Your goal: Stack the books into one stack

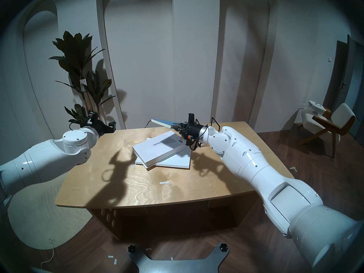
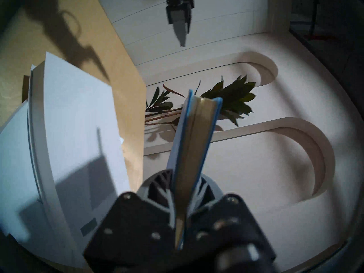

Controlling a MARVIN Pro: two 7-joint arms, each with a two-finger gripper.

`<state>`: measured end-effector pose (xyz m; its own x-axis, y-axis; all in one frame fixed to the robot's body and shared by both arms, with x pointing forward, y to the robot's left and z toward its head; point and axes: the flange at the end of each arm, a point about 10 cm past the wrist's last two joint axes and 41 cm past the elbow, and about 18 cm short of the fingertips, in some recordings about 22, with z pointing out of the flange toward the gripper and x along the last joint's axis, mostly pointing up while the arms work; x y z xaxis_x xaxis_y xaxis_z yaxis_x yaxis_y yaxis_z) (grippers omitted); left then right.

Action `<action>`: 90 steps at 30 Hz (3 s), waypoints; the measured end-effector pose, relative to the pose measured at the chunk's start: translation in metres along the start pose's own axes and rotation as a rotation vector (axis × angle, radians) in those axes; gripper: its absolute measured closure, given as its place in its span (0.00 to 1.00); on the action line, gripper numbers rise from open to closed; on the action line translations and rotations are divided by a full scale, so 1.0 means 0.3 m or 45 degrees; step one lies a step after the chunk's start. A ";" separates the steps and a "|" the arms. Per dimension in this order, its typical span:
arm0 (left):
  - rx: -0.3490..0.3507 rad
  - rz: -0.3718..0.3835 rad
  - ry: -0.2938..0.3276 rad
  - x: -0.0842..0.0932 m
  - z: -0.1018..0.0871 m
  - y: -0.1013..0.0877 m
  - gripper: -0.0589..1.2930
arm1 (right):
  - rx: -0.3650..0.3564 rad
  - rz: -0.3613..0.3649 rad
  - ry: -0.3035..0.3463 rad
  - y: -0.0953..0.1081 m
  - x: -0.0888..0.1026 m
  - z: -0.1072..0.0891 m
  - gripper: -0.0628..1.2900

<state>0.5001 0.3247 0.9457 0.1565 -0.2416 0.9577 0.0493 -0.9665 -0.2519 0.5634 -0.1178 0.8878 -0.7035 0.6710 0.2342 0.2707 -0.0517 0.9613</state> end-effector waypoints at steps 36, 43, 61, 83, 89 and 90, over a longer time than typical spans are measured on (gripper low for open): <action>0.000 0.000 0.001 0.001 0.001 0.000 0.05 | 0.355 0.102 -0.436 -0.236 0.232 0.173 0.90; 0.001 0.000 0.001 0.001 0.001 0.000 0.05 | 0.402 0.245 -0.493 -0.183 0.244 0.140 0.22; 0.000 0.000 0.001 0.001 0.000 0.000 0.05 | 0.480 0.761 -0.370 -0.077 0.251 -0.024 0.06; 0.000 0.000 -0.001 -0.001 0.000 0.000 0.05 | -0.247 0.987 -0.425 0.289 0.059 -0.405 0.07; -0.001 0.000 -0.001 -0.002 -0.001 0.001 0.05 | -0.386 0.983 -0.456 0.345 0.024 -0.537 0.07; -0.001 0.000 -0.001 -0.002 -0.001 0.001 0.05 | -0.399 0.983 -0.460 0.348 0.021 -0.552 0.07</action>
<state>0.4997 0.3246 0.9452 0.1576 -0.2419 0.9574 0.0489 -0.9664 -0.2522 0.4786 -0.2415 1.0138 -0.1372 0.5550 0.8204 0.3531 -0.7464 0.5640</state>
